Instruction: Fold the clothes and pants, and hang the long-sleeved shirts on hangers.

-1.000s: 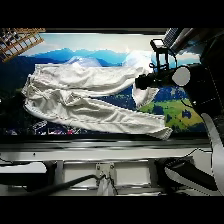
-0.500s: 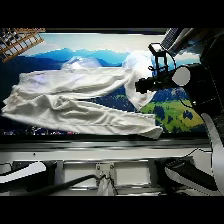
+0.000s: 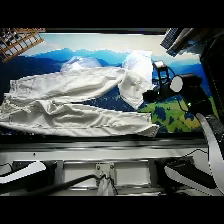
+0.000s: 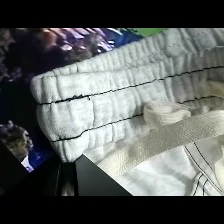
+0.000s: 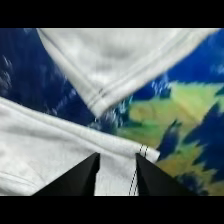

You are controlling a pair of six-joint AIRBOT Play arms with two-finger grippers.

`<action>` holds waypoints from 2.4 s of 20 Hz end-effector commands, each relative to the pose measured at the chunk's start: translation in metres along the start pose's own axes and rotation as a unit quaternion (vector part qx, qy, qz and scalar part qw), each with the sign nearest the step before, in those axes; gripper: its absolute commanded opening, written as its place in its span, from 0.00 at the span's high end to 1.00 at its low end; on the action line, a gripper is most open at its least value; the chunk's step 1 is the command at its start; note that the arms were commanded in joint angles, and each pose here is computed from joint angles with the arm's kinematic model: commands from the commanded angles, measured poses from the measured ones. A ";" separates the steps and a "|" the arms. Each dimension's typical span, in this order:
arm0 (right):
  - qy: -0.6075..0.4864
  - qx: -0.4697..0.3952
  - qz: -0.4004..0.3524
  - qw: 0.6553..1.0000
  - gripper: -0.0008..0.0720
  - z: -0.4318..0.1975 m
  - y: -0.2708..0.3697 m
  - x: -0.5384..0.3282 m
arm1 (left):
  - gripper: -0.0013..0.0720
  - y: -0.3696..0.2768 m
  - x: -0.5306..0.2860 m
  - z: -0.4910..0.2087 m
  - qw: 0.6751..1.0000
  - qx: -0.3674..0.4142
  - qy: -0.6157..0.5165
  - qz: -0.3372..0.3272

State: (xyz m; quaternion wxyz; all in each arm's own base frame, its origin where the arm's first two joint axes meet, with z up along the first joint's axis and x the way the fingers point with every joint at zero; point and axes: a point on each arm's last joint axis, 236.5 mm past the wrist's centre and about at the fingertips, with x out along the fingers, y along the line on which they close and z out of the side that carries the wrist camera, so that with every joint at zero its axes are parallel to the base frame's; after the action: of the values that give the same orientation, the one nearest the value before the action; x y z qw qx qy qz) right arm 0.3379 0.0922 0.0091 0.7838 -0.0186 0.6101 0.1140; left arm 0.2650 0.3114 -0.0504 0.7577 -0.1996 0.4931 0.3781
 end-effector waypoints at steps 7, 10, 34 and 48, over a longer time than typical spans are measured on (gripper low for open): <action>0.023 0.146 0.035 0.988 0.37 -0.014 0.009 0.080 | 0.95 -0.009 0.000 0.004 1.000 -0.019 -0.007 -0.018; -0.001 0.205 0.045 0.978 0.39 0.002 0.011 0.095 | 0.95 -0.014 -0.001 0.005 0.999 -0.030 -0.009 -0.029; 0.132 0.003 -0.139 0.981 0.94 -0.062 -0.076 0.092 | 0.95 -0.011 0.010 0.028 0.998 -0.012 -0.059 -0.020; 0.073 0.051 -0.180 0.980 0.36 -0.035 -0.141 0.076 | 0.95 -0.013 0.014 0.009 0.999 -0.015 -0.018 -0.022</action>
State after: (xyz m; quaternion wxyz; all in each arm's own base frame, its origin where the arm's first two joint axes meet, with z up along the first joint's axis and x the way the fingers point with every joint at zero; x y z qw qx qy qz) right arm 0.3406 -0.0447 -0.0925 0.7284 -0.1324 0.6694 -0.0620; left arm 0.2879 0.3243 -0.0537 0.7839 -0.1949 0.4540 0.3761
